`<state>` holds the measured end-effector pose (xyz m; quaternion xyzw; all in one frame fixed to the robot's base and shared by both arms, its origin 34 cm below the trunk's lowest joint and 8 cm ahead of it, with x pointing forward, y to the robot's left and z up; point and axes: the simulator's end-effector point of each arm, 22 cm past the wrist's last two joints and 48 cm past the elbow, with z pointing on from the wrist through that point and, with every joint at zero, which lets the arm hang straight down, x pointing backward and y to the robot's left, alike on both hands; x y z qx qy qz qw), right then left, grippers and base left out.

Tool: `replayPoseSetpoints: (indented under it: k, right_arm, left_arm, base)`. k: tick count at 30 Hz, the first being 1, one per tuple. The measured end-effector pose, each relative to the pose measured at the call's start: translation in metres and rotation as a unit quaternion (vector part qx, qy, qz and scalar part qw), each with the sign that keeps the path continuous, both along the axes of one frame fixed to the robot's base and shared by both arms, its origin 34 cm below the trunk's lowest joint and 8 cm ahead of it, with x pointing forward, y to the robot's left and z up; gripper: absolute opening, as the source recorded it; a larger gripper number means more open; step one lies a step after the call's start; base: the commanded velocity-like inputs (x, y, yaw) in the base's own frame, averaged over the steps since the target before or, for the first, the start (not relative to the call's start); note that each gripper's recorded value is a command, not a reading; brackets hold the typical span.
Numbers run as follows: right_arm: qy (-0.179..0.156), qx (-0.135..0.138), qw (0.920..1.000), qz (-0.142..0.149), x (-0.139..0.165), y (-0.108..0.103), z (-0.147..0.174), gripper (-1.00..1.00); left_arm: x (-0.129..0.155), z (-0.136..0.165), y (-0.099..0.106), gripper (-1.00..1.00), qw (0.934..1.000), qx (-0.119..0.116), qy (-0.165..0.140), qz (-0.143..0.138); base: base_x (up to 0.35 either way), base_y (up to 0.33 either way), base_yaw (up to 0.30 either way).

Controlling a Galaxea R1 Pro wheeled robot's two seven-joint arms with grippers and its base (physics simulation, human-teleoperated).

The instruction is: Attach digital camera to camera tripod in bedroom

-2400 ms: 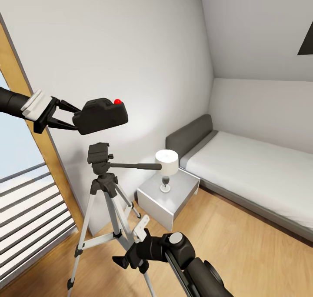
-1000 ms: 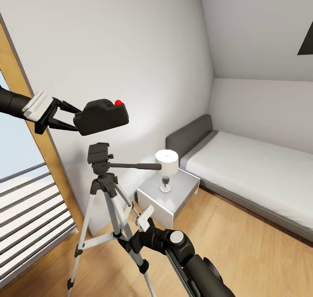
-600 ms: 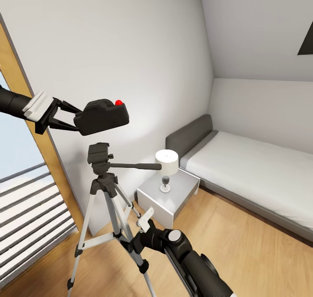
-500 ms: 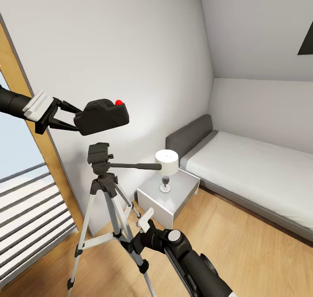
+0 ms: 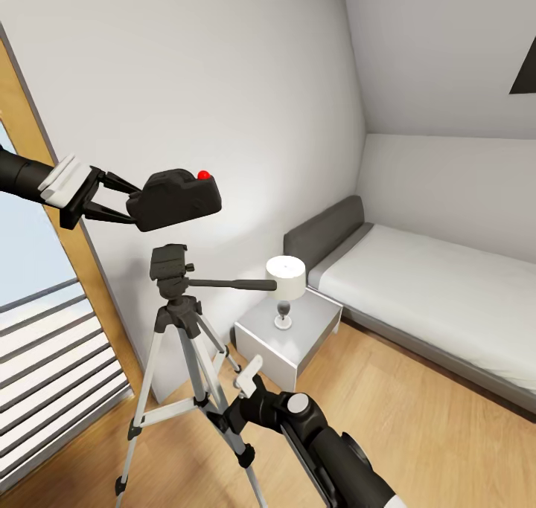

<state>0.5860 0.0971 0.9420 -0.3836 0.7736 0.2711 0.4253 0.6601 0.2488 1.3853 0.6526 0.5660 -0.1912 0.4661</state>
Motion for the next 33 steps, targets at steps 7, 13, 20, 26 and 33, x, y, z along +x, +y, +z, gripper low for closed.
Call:
replayPoseSetpoints:
  k: [7,13,20,26,33]
  right_arm:
    - [-0.002,0.001,1.0,0.002,0.0,0.001,0.0,1.0]
    - [-0.003,0.003,1.0,0.002,0.0,0.002,0.0,1.0]
    - [-0.015,0.014,0.9998,0.006,0.002,0.009,0.004,1.0]
    - [-0.011,0.01,0.9999,0.008,0.004,0.01,-0.002,1.0]
    - [-0.016,0.007,0.9998,0.008,0.012,0.008,-0.003,1.0]
  left_arm:
    - [0.0,0.0,0.0,-1.0,1.0,0.0,0.0,0.0]
    - [-0.001,0.001,-0.001,-1.0,1.0,0.0,-0.002,-0.002]
    - [-0.002,0.003,-0.001,-1.0,1.0,0.0,-0.004,-0.003]
    - [-0.002,0.004,-0.002,-1.0,1.0,0.0,-0.005,-0.003]
    - [-0.002,0.004,-0.002,-1.0,1.0,-0.001,-0.004,-0.003]
  base:
    - [0.0,0.0,0.0]
    - [0.0,0.0,0.0]
    - [0.0,0.0,0.0]
    - [0.0,0.0,0.0]
    - [0.0,0.0,0.0]
